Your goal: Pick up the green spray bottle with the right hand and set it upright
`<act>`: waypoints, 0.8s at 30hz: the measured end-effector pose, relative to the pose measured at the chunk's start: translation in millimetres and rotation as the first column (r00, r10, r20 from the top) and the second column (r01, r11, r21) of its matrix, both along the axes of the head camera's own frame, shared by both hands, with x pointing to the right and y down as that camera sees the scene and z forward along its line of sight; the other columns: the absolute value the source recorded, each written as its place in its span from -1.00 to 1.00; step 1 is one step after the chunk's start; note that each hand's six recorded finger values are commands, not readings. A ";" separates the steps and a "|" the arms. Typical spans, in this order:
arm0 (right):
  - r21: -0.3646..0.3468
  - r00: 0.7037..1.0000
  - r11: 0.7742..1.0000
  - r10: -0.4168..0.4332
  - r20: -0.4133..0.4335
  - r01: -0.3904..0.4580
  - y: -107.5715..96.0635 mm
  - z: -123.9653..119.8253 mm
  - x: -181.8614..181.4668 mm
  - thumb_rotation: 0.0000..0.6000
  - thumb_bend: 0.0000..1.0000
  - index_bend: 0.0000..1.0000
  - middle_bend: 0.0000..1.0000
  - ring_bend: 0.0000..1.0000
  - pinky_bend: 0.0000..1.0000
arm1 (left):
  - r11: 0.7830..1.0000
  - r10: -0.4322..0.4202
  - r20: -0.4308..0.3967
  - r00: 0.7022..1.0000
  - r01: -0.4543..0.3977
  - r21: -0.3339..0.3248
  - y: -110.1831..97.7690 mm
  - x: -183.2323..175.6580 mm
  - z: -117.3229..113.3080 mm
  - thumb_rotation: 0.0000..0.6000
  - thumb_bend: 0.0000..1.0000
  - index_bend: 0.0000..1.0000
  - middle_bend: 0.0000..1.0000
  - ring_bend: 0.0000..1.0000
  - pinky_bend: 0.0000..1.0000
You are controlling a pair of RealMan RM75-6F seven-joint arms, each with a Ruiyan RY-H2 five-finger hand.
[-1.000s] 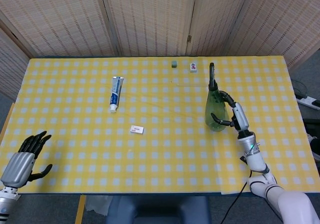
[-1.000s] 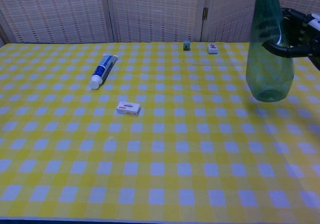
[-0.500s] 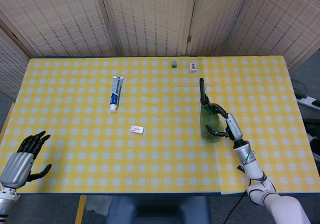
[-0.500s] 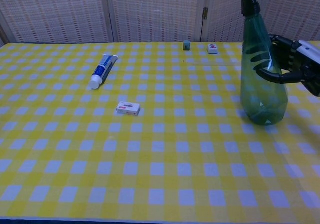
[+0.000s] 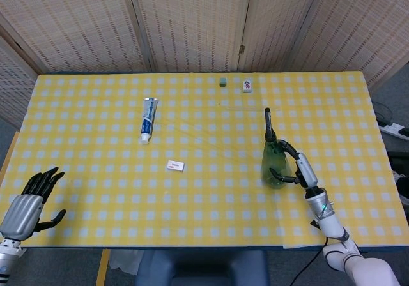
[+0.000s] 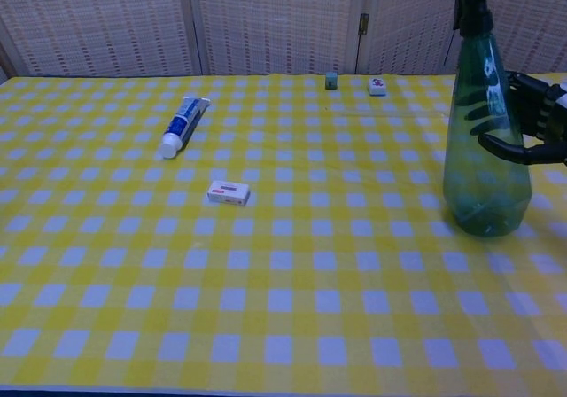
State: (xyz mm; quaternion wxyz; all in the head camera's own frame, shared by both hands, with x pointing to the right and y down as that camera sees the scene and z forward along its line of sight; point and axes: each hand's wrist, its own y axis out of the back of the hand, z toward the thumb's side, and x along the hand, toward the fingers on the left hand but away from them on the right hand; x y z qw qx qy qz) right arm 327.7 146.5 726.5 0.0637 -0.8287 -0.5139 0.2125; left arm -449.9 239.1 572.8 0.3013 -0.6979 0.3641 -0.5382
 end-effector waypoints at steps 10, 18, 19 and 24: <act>-0.031 0.999 0.999 -0.019 -0.043 0.018 24.5 -0.7 19.2 1.00 -0.22 -1.00 -0.67 -0.51 -0.90 | 1.000 0.002 0.004 1.000 -0.002 0.001 0.7 1.1 -0.4 1.00 -0.25 -1.00 -0.96 -0.91 -1.00; 0.019 1.000 1.000 -0.010 -0.026 0.010 36.5 -21.1 34.5 1.00 -0.22 -1.00 -0.74 -0.57 -1.00 | 1.000 0.009 0.005 1.000 -0.009 -0.001 1.0 2.1 0.0 1.00 -0.25 -1.00 -0.96 -0.91 -1.00; 0.024 1.000 1.000 -0.008 -0.025 0.008 37.9 -23.9 36.7 1.00 -0.22 -1.00 -0.75 -0.57 -1.00 | 1.000 0.010 0.005 1.000 -0.010 -0.001 1.2 2.5 -0.1 1.00 -0.25 -1.00 -0.96 -0.91 -1.00; 0.054 1.000 0.999 0.010 -0.026 -0.008 44.1 -40.0 50.3 1.00 -0.22 -1.00 -0.78 -0.59 -1.00 | 1.000 0.015 0.006 1.000 -0.015 0.003 1.6 3.8 -0.9 1.00 -0.25 -1.00 -0.96 -0.91 -1.00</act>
